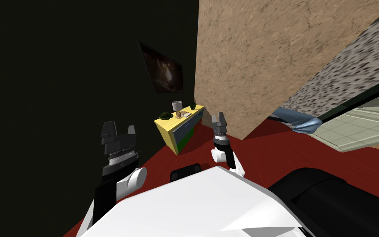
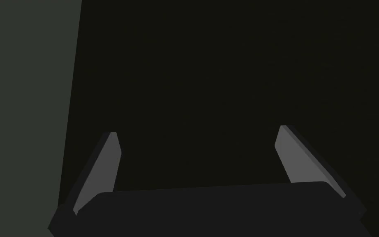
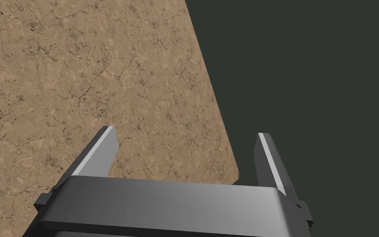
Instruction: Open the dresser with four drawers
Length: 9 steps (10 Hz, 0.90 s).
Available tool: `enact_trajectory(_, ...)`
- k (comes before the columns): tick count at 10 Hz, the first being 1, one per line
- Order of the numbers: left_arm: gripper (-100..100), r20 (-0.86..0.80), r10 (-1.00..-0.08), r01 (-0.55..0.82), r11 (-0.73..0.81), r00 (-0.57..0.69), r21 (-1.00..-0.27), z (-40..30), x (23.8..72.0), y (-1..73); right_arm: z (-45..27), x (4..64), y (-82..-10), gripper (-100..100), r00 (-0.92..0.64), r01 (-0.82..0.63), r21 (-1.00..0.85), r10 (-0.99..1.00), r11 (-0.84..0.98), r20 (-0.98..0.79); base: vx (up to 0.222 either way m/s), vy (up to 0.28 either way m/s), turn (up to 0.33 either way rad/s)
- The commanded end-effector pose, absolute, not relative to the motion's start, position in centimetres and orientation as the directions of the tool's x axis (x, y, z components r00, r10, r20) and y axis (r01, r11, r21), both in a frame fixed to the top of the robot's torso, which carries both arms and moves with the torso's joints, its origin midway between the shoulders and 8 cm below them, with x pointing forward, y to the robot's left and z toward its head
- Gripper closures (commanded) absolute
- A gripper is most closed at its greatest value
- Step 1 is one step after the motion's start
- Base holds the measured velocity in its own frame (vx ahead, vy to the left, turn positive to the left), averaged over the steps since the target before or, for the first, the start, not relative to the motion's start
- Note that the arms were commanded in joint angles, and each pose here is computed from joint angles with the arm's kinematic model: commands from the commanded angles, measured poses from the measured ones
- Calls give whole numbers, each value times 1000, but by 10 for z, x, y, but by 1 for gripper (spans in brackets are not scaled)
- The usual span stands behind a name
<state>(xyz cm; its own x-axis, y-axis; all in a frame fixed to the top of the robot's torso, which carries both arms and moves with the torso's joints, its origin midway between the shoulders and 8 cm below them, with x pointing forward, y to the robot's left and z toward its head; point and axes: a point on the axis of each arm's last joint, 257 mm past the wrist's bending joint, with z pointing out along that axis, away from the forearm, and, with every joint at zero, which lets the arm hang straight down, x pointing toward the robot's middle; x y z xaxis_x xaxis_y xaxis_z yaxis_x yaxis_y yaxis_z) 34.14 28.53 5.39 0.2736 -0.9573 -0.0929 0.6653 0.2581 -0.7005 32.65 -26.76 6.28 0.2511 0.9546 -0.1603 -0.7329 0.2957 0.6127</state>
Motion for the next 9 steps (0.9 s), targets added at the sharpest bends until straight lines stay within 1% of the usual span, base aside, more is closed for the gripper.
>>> enact_trajectory(1,0,-93,-957,665,258,274,-701,54,341,285,63,326,-268,0,251,-733,613,955,296,-160,0,0,0)
enact_trajectory(9,0,-93,-957,666,258,274,-700,54,341,285,63,326,-268,0,251,-733,612,955,296,-160,0,0,0)
